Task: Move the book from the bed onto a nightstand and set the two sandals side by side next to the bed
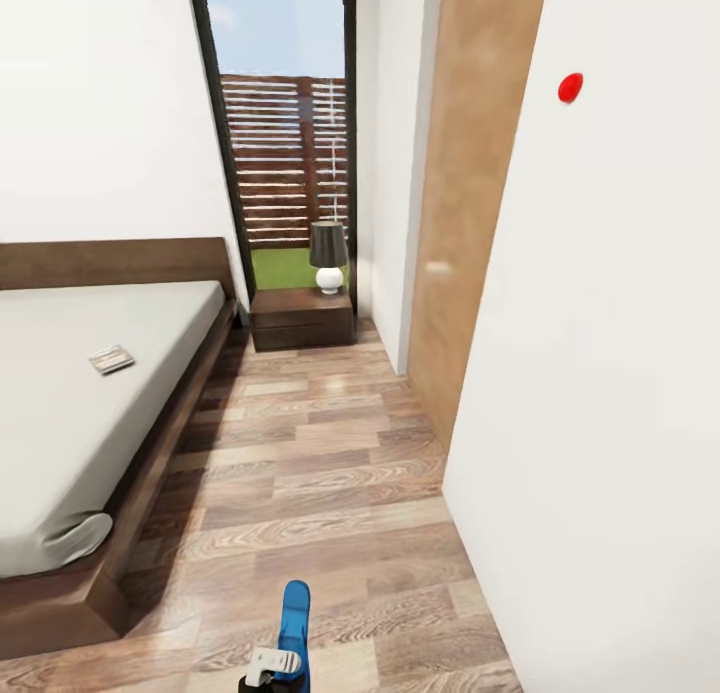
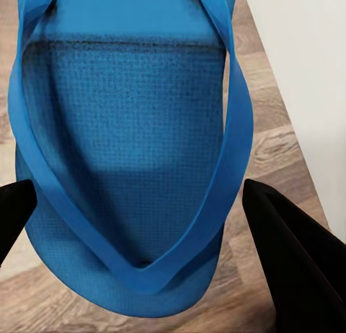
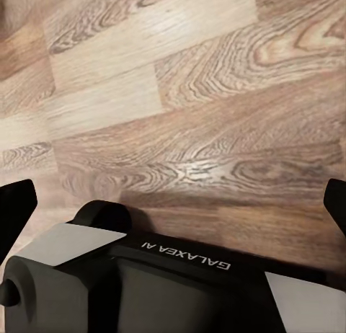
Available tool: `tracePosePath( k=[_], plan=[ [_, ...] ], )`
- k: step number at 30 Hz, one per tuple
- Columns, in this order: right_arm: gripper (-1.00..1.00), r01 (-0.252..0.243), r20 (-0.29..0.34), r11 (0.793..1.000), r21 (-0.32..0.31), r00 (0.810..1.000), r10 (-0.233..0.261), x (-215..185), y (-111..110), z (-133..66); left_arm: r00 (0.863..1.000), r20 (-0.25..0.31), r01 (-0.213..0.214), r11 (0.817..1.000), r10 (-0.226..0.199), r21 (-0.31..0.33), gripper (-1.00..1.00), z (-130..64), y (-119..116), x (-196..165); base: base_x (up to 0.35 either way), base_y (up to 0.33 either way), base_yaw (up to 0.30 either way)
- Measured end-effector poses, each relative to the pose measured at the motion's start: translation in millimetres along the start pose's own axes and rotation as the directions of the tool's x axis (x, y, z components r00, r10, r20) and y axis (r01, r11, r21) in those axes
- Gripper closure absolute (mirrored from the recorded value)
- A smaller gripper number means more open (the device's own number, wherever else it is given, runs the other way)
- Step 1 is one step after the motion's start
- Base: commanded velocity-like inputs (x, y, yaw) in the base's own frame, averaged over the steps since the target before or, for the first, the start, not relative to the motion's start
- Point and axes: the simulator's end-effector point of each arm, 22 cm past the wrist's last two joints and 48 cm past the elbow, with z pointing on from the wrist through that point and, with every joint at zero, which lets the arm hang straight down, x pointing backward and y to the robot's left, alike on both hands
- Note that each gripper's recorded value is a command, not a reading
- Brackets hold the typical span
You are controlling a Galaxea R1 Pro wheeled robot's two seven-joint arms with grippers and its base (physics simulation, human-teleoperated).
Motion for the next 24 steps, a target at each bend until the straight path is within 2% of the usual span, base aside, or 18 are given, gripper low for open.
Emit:
tracePosePath(
  k=[24],
  plan=[
    [-1.00,0.000,0.000,1.000,0.000,1.000,0.000,-0.1,0.3,0.0,1.000,0.001,0.001,1.000,-0.001,-0.001,1.00,-0.1,0.4,-0.6,0.255,-0.014,0.000]
  ],
)
